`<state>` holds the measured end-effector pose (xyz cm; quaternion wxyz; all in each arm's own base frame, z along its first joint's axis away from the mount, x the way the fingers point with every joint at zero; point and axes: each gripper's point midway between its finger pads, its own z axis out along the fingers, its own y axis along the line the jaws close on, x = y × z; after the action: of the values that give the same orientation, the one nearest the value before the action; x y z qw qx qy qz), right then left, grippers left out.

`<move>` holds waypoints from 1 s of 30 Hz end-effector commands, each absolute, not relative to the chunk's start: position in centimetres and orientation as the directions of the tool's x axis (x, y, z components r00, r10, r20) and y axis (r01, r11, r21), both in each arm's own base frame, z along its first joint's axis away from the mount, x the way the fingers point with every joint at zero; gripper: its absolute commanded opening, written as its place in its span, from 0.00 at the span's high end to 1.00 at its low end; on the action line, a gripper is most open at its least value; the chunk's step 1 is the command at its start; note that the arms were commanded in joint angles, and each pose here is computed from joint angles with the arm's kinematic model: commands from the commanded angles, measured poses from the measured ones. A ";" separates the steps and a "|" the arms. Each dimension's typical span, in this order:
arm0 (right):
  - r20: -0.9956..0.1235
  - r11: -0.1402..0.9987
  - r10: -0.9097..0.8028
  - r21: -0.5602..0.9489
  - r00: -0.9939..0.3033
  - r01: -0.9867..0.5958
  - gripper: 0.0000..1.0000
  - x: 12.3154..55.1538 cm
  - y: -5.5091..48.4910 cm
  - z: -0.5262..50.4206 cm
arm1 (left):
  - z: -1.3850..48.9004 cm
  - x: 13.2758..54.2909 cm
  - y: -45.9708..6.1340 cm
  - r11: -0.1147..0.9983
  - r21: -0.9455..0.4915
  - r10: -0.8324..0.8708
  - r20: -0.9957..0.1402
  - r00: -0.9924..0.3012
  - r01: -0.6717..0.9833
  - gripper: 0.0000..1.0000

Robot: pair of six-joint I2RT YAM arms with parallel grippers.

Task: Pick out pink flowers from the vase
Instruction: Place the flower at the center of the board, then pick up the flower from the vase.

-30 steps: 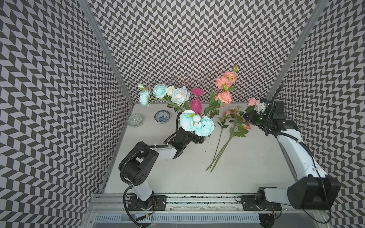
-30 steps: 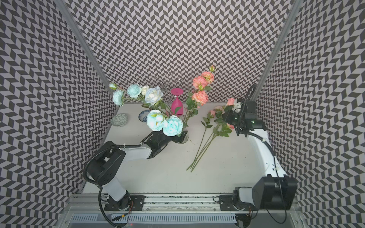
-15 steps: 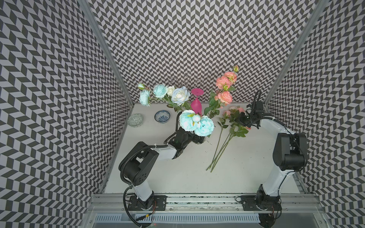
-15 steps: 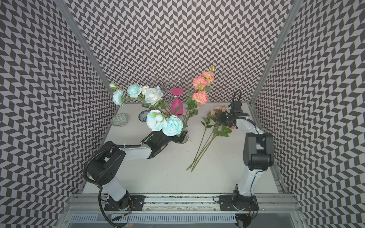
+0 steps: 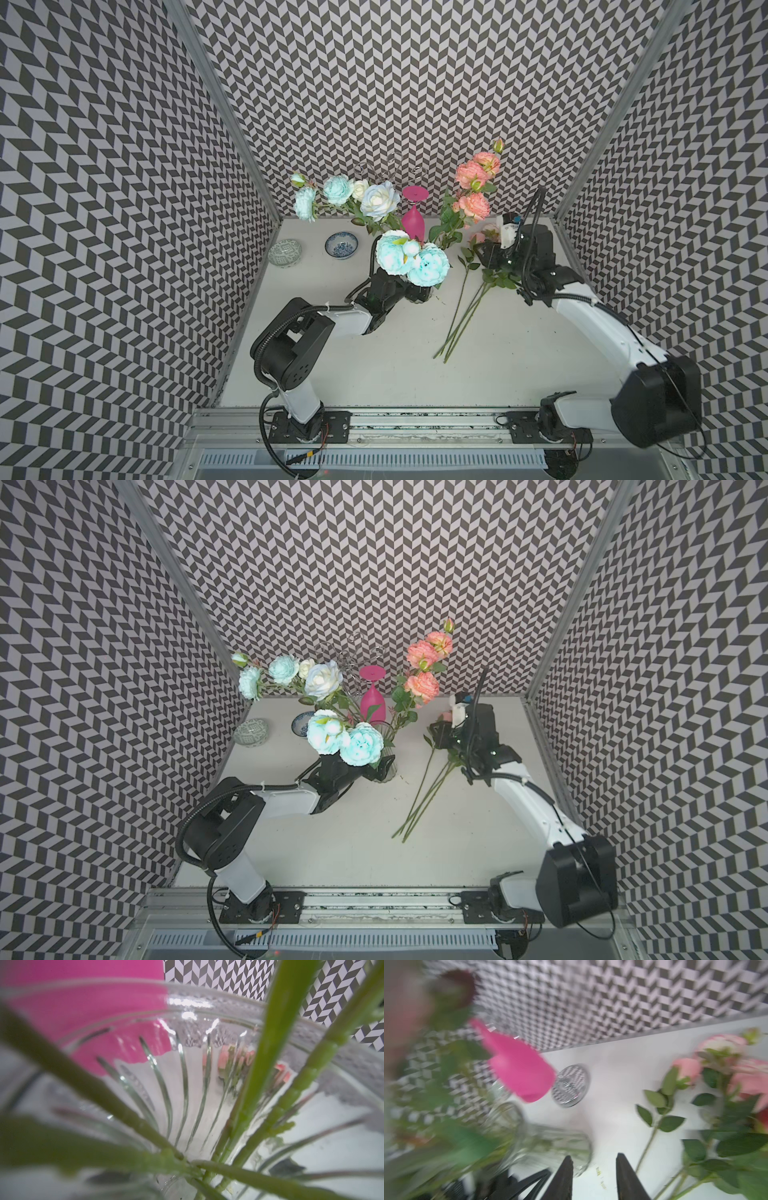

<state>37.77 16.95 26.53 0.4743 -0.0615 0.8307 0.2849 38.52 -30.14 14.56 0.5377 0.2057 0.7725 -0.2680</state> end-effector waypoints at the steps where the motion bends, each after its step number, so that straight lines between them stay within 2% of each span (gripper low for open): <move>1: -0.906 0.813 0.179 0.356 -0.385 -0.460 0.63 36.6 17.3 29.5 | 12.1 37.5 -30.6 0.759 -0.227 0.060 -0.909 -0.412 0.611 0.00; 8: -0.927 0.766 0.227 0.359 -0.298 -0.534 0.62 35.5 18.5 33.5 | 12.0 37.3 -30.8 0.756 -0.225 0.064 -0.909 -0.412 0.614 0.00; 15: -0.950 0.741 0.198 0.308 -0.243 -0.597 0.52 35.5 20.1 36.2 | 11.9 37.4 -30.8 0.759 -0.220 0.068 -0.909 -0.411 0.612 0.00; 18: -0.953 0.741 0.206 0.299 -0.221 -0.601 0.51 35.9 20.7 36.9 | 12.0 37.4 -30.8 0.758 -0.220 0.067 -0.910 -0.410 0.613 0.00; 25: -0.958 0.738 0.192 0.283 -0.211 -0.612 0.51 37.5 22.5 37.1 | 12.1 37.4 -30.8 0.759 -0.219 0.068 -0.910 -0.409 0.613 0.00; 30: -0.958 0.765 0.222 0.288 -0.184 -0.577 0.57 39.0 22.9 37.3 | 12.1 37.4 -30.7 0.762 -0.219 0.066 -0.910 -0.408 0.610 0.00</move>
<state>38.12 22.94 34.30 0.5807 -0.1389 0.7336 0.3246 38.50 -30.19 14.56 0.5379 0.2061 0.7722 -0.2682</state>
